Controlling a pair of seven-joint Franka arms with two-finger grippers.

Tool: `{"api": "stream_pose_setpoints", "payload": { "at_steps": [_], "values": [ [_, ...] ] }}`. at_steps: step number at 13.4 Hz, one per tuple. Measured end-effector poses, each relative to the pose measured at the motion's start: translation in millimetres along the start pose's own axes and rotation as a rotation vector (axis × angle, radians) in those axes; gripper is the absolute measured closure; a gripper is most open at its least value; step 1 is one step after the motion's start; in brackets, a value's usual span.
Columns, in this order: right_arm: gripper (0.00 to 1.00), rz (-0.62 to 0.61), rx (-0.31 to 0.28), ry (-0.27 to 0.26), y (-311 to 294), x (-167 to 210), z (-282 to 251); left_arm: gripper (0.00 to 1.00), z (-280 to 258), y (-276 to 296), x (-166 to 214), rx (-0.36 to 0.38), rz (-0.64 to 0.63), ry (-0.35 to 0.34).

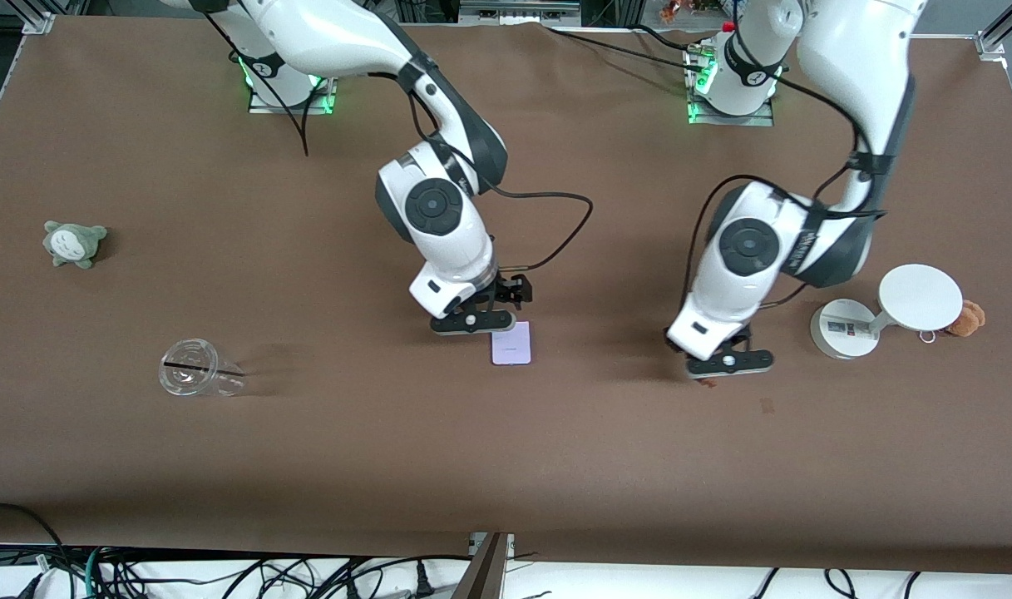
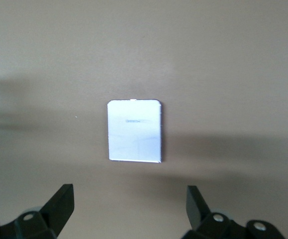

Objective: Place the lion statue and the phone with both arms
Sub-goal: 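Carry the lion toward the white lamp while the right gripper grasps the phone, then lower the lion beside the lamp while the right gripper carries the phone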

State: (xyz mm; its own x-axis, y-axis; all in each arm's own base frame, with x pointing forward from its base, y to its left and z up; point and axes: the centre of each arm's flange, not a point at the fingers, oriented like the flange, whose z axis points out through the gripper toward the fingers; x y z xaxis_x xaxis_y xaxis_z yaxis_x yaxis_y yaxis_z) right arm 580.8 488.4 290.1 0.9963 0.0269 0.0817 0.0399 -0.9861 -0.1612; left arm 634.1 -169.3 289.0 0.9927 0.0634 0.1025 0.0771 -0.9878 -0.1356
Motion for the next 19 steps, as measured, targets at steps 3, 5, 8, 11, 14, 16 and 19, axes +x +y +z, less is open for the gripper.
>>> {"api": "stream_pose_setpoints", "payload": {
  "at_steps": [3, 5, 8, 11, 14, 16, 19],
  "values": [
    [0.0, -0.037, 0.004, 0.034, -15.1, -10.3, 32.2, 0.68, 22.8, -70.8, -4.1, -0.001, 0.03, -0.011],
    [0.0, -0.084, -0.028, 0.054, -22.9, -14.0, 47.8, 0.68, 44.0, -111.4, -14.7, -0.017, 0.048, 0.0],
    [0.0, -0.111, -0.053, 0.073, -22.8, -13.1, 68.7, 0.68, 75.5, -156.1, -36.5, -0.042, 0.047, 0.017],
    [0.0, -0.111, -0.052, 0.093, -19.7, -8.3, 81.1, 0.68, 89.6, -167.3, -55.2, -0.051, 0.041, 0.009],
    [0.0, -0.064, -0.049, 0.11, -16.0, 2.0, 88.0, 0.68, 84.9, -175.1, -67.3, -0.046, 0.032, 0.001],
    [0.0, -0.043, -0.052, 0.109, -13.9, 3.5, 97.3, 0.68, 85.2, -190.5, -74.6, -0.041, 0.026, -0.009],
    [0.0, -0.008, -0.055, 0.105, -12.1, 1.9, 109.4, 0.68, 85.0, -196.7, -77.4, -0.043, 0.03, 0.0]
  ]
}}
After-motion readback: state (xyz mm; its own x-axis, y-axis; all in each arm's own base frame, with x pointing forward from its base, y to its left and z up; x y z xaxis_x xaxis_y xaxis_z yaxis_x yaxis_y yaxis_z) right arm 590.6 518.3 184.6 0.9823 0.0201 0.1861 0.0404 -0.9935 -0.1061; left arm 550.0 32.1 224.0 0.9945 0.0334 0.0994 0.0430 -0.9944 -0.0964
